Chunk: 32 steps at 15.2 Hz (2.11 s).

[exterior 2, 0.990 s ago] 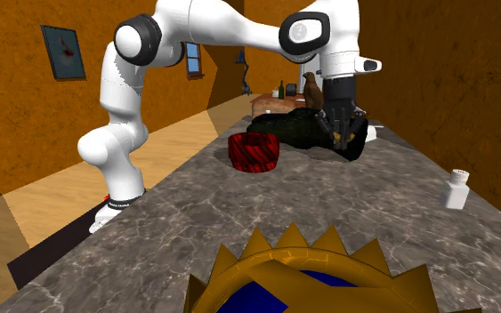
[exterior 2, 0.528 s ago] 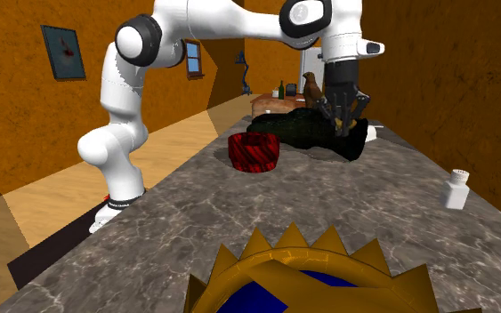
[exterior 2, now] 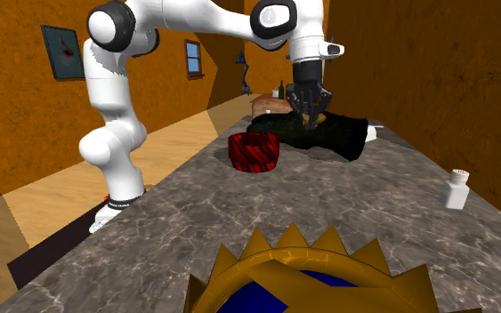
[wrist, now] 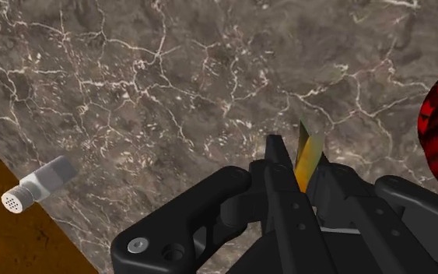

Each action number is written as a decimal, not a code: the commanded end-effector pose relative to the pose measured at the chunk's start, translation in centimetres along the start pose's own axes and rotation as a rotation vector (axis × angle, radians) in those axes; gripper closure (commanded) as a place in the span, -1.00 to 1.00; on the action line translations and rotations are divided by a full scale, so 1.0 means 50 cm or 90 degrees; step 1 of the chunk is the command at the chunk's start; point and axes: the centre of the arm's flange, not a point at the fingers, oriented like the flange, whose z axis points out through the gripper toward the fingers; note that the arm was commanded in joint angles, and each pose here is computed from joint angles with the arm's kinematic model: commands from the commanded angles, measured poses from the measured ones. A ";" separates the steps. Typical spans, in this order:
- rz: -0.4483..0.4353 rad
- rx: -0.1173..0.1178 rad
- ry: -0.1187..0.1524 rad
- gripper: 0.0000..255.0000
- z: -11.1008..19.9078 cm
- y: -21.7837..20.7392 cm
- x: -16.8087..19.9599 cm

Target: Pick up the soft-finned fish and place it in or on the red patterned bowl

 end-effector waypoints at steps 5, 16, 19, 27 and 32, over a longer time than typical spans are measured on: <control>0.000 0.000 0.000 1.00 -0.018 -0.161 -0.012; 0.000 0.000 0.000 1.00 -0.051 -0.443 -0.031; 0.000 0.000 0.000 1.00 -0.020 -0.447 -0.031; 0.000 0.000 0.000 1.00 0.069 -0.461 -0.031; 0.000 0.000 0.000 1.00 0.069 -0.461 -0.031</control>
